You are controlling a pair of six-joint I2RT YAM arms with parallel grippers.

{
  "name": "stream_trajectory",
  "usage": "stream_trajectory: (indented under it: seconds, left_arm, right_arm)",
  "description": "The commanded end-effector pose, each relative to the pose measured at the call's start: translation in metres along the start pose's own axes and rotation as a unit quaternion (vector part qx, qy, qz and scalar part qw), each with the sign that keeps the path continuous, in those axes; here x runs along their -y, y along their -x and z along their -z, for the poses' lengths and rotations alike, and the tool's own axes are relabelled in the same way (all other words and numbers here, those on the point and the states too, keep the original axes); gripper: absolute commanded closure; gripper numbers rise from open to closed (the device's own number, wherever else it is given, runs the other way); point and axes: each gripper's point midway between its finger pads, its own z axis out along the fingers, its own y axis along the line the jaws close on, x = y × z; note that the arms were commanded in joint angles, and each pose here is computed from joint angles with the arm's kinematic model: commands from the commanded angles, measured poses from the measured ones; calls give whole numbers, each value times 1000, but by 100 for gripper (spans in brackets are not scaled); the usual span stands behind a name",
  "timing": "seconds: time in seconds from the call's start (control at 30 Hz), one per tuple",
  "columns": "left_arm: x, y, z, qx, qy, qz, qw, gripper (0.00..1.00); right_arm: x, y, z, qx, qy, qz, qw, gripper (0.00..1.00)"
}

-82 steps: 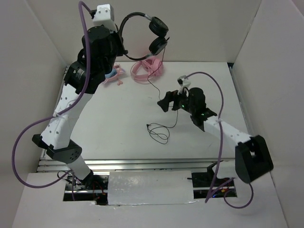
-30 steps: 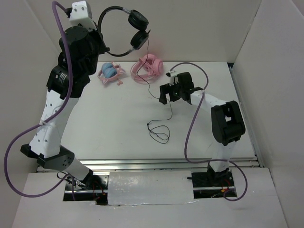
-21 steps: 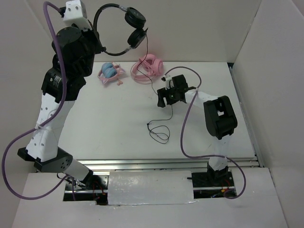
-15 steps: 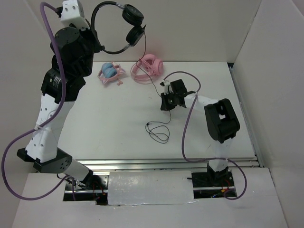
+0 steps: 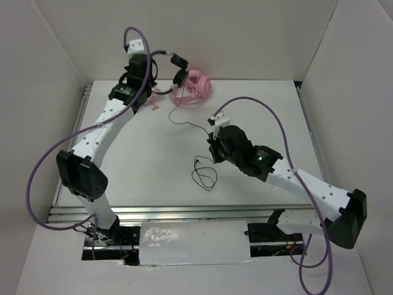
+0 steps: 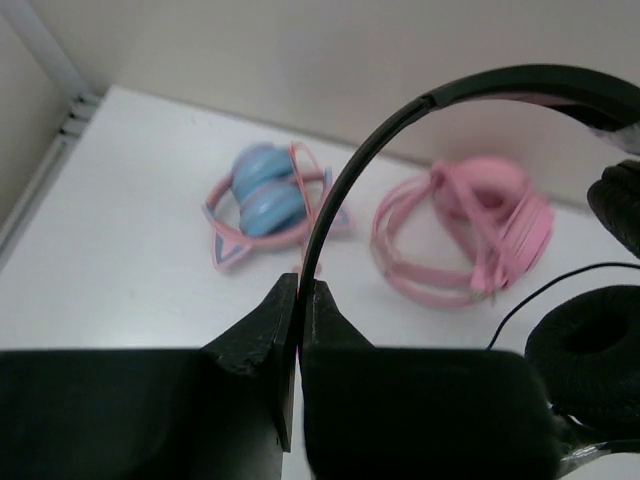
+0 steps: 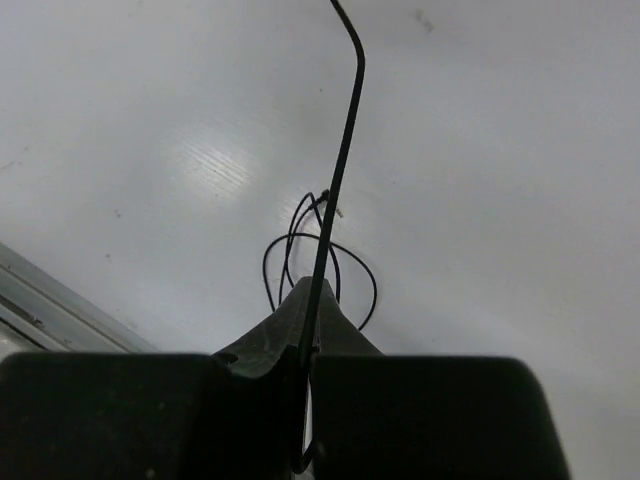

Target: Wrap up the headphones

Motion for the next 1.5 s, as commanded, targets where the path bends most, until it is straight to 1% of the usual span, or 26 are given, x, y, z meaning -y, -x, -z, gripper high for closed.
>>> stream_trajectory:
  seconds: [0.0, 0.03, 0.1, 0.13, 0.17, 0.23, 0.27, 0.33, 0.47, 0.53, 0.57, 0.63, 0.67, 0.7, 0.77, 0.8, 0.83, 0.9, 1.1, 1.13, 1.17, 1.27, 1.33, 1.37, 1.43, 1.47]
  left_arm:
    - [34, -20, -11, 11, -57, 24, 998, 100]
    - [40, -28, -11, 9, -73, 14, 997, 100]
    - [58, -61, -7, -1, -117, -23, 993, 100]
    - [64, -62, 1, 4, -139, -29, 990, 100]
    - [68, -84, 2, 2, -157, -38, 987, 100]
    - [84, -95, 23, 2, -225, -63, 972, 100]
    - [85, -118, 28, -8, -241, -75, 968, 100]
    - [91, -139, 47, -17, -290, -87, 953, 100]
    - [93, -163, 66, -24, -332, -109, 937, 100]
    - [96, -177, 86, -27, -380, -126, 916, 100]
    - [95, -171, 96, -12, -392, -141, 909, 100]
    - [95, -190, 115, -22, -422, -158, 892, 100]
    - [93, -181, 127, -6, -436, -165, 885, 100]
    - [89, -195, 136, -19, -446, -174, 878, 100]
    - [86, -200, 161, -18, -473, -178, 863, 100]
    - [84, -203, 170, -19, -483, -178, 857, 100]
    - [88, -207, 184, -21, -507, -177, 843, 100]
    - [85, -212, 208, -20, -532, -176, 828, 100]
    - [78, -217, 254, -18, -576, -161, 801, 100]
    - [76, -212, 261, -11, -581, -156, 799, 100]
    - [75, -213, 266, -13, -583, -157, 797, 100]
    - [71, -209, 273, -8, -582, -157, 798, 100]
    - [71, -208, 278, -8, -585, -158, 795, 100]
    - [71, -205, 279, -7, -583, -157, 797, 100]
    - [73, -203, 280, -7, -580, -152, 800, 100]
    - [75, -195, 278, 2, -574, -142, 806, 100]
  right_arm:
    - [10, 44, 46, 48, -74, 33, 996, 100]
    - [12, 51, 55, 55, -91, 47, 993, 100]
    - [2, 83, 72, 89, -88, 70, 990, 100]
    - [0, 92, 76, 96, -88, 81, 988, 100]
    - [-1, 109, 82, 114, -88, 83, 986, 100]
    - [1, 128, 88, 130, -92, 113, 981, 100]
    - [8, 141, 92, 142, -105, 111, 978, 100]
    - [16, 160, 96, 155, -107, 122, 975, 100]
    - [29, 175, 97, 159, -110, 144, 971, 100]
    - [39, 183, 96, 162, -128, 153, 966, 100]
    - [53, 186, 95, 161, -147, 148, 965, 100]
    - [67, 195, 96, 169, -161, 142, 962, 100]
    - [71, 199, 93, 172, -158, 140, 962, 100]
    - [91, 207, 94, 182, -180, 125, 959, 100]
    - [115, 219, 93, 198, -180, 108, 958, 100]
    - [107, 222, 90, 202, -157, 111, 960, 100]
    - [126, 226, 87, 200, -166, 102, 960, 100]
    - [146, 233, 77, 195, -161, 86, 964, 100]
    - [199, 223, 32, 163, -167, 26, 972, 100]
    - [216, 218, 29, 159, -173, 10, 972, 100]
    - [218, 211, 14, 151, -155, -10, 976, 100]
    - [234, 197, -2, 144, -131, -39, 980, 100]
    - [231, 196, -11, 153, -98, -42, 982, 100]
    - [228, 186, -20, 144, -83, -44, 985, 100]
    - [214, 183, -27, 150, -42, -35, 987, 100]
    - [200, 168, -37, 135, -19, -32, 990, 100]
